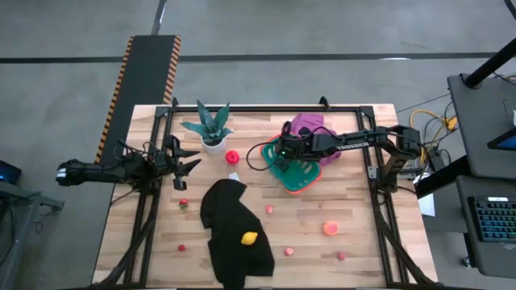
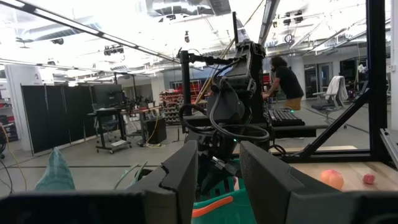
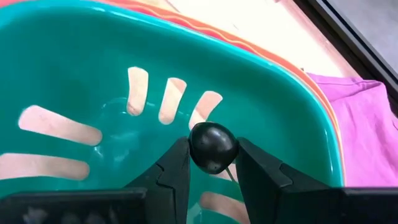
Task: Pick and placing Produce into tupperware
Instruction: Put the cherry into the green basket, then put the peach into the green basket
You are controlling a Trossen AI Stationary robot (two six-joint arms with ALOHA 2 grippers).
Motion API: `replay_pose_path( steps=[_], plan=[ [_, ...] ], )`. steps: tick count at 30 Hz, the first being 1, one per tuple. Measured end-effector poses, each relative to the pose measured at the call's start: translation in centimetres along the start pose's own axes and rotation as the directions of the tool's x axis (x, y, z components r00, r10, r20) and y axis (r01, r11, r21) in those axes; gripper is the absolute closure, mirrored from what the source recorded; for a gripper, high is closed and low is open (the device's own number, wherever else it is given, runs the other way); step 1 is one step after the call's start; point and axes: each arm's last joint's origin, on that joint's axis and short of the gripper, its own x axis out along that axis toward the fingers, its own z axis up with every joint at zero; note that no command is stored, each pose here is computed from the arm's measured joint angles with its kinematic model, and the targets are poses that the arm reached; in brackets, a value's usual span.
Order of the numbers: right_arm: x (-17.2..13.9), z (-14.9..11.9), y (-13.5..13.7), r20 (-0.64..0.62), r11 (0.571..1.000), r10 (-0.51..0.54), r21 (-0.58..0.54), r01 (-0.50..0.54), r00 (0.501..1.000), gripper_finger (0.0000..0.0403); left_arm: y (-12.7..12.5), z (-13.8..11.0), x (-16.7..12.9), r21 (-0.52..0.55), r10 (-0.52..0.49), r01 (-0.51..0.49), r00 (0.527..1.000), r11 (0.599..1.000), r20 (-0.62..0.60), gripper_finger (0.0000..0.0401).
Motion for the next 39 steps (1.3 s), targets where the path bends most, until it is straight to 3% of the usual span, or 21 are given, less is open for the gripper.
replay_pose_path(
  steps=[16,29,39],
  plan=[
    [0.05,0.14,0.08,0.021,1.0,0.006,0.011,-0.007,1.0,0.0299,0.0,0.0,0.0,0.0,-0.001,0.001,1.0,1.0,0.0,0.0293],
    [0.04,0.12,0.07,0.019,1.0,0.008,0.01,-0.008,1.0,0.0247,-0.01,0.0,0.0,0.0,-0.001,0.001,1.0,1.0,0.0,0.0293],
    [-0.43,0.51,0.01,0.003,1.0,0.005,-0.007,-0.005,1.0,0.0236,-0.01,0.0,0.0,0.0,-0.001,0.001,1.0,1.0,0.0,0.0293]
  ],
)
